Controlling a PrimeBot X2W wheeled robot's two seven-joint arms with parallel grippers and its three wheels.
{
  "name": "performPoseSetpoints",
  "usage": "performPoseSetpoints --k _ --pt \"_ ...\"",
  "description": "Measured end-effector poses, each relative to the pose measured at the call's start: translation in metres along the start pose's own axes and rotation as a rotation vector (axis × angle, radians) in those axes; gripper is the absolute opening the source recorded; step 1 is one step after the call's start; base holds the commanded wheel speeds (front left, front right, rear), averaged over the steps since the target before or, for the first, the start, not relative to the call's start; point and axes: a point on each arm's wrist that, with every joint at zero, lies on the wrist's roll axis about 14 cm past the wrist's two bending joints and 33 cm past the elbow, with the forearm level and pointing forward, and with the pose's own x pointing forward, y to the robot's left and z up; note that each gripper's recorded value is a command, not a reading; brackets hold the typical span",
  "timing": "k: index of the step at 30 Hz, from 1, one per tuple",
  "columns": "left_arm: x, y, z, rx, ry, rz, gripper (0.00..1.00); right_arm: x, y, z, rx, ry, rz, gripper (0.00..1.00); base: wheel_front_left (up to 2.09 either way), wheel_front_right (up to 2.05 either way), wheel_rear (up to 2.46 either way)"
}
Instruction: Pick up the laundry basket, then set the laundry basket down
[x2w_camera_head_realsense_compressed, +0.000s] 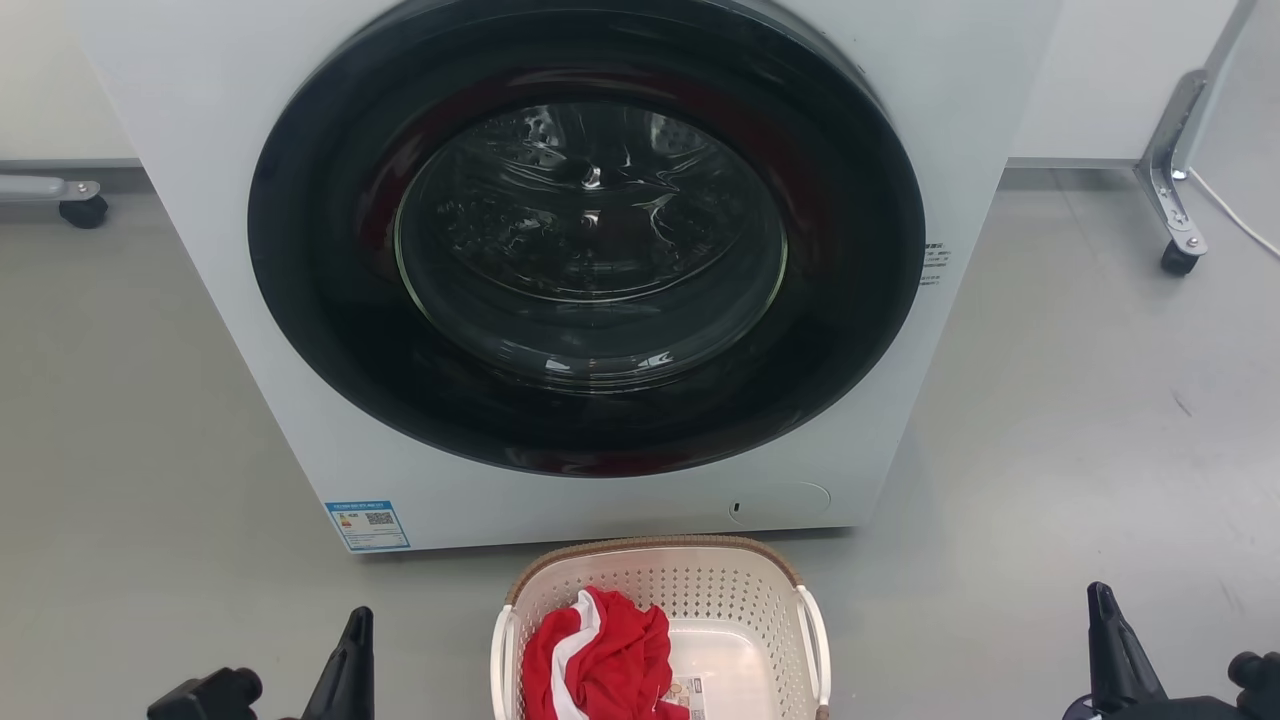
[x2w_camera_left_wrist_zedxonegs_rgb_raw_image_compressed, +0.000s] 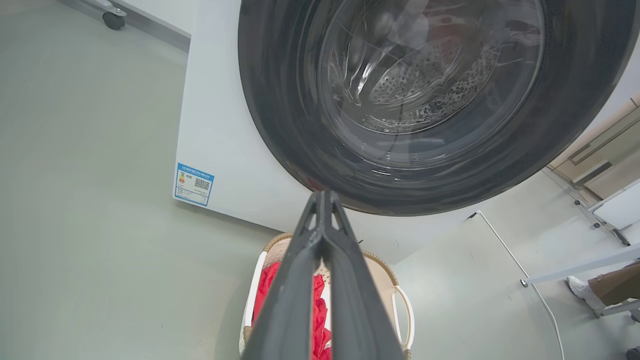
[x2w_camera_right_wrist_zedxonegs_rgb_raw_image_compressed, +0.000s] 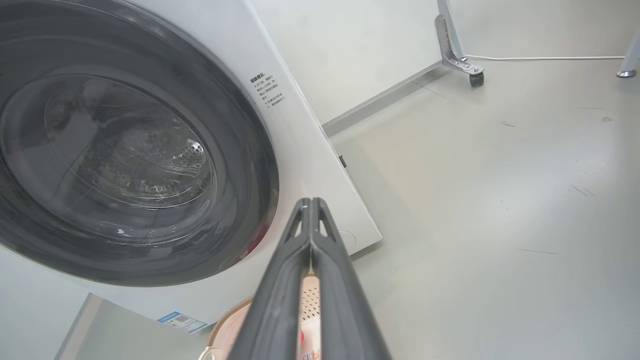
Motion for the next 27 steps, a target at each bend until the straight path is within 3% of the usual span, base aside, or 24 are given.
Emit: performPoseSetpoints --k 27 --pt "0.013 0.007 0.010 -0.383 0.009 0.008 0.00 0.012 -0.009 0.000 0.411 0.035 -0.034 0.00 0.00 0.00 0.00"
